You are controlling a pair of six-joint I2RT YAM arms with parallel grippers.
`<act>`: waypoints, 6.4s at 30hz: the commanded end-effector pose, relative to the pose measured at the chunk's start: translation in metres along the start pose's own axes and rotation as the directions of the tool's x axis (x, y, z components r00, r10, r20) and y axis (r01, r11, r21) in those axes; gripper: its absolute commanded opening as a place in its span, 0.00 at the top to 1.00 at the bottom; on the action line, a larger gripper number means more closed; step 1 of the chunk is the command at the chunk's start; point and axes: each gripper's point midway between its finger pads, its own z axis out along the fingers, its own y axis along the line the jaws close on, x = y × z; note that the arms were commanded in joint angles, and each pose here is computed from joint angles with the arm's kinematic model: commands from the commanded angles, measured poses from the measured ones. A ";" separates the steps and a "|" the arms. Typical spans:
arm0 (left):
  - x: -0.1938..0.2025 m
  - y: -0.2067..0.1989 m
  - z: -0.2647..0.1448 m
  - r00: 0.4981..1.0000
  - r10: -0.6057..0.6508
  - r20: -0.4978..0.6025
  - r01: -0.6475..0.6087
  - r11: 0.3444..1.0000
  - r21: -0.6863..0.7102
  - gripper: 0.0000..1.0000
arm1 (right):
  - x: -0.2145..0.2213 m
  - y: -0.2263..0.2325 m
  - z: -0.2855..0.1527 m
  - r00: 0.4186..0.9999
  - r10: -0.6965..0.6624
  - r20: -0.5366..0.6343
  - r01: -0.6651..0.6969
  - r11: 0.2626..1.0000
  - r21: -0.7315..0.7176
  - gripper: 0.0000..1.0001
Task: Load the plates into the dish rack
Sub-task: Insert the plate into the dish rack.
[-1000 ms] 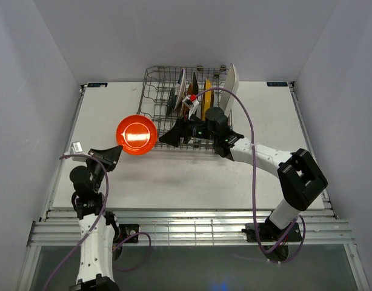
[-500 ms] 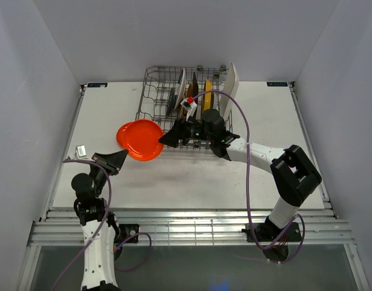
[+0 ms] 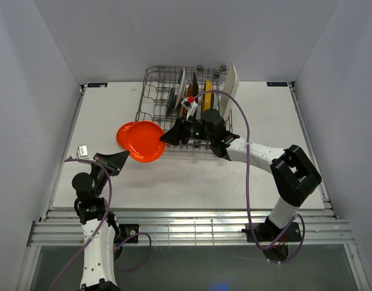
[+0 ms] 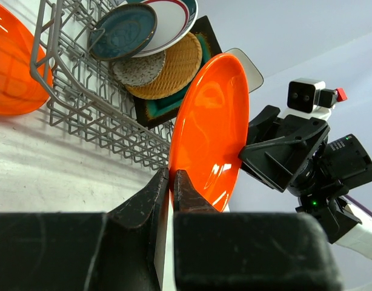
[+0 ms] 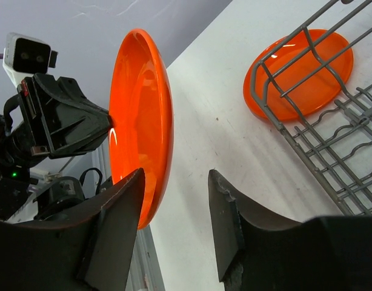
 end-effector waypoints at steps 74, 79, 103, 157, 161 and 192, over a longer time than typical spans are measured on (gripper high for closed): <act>0.006 0.024 0.002 1.000 0.004 0.007 -0.003 0.999 -0.044 0.16 | -0.140 -0.083 0.017 0.886 -0.433 0.166 0.066 0.472 0.879 0.92; 0.006 0.028 0.002 1.000 0.004 0.012 -0.003 0.998 -0.056 0.16 | -0.149 -0.086 0.025 0.861 -0.483 0.161 0.039 0.378 0.925 0.92; -0.023 0.063 0.022 0.990 -0.048 0.136 0.074 0.978 -0.195 0.18 | -0.152 -0.102 0.033 0.696 -0.715 0.064 -0.066 0.025 0.998 0.92; -0.018 0.071 0.021 0.988 -0.050 0.147 0.077 0.981 -0.179 0.18 | -0.107 -0.216 0.072 0.747 -0.664 0.031 0.022 0.072 0.997 0.92; -0.017 0.071 0.021 0.988 -0.051 0.145 0.076 0.981 -0.178 0.18 | -0.101 -0.218 0.077 0.759 -0.651 0.025 0.047 0.093 0.994 0.91; -0.014 0.067 0.020 0.990 -0.057 0.133 0.077 0.985 -0.157 0.19 | -0.107 -0.189 0.079 0.767 -0.638 0.066 0.048 0.161 0.986 0.48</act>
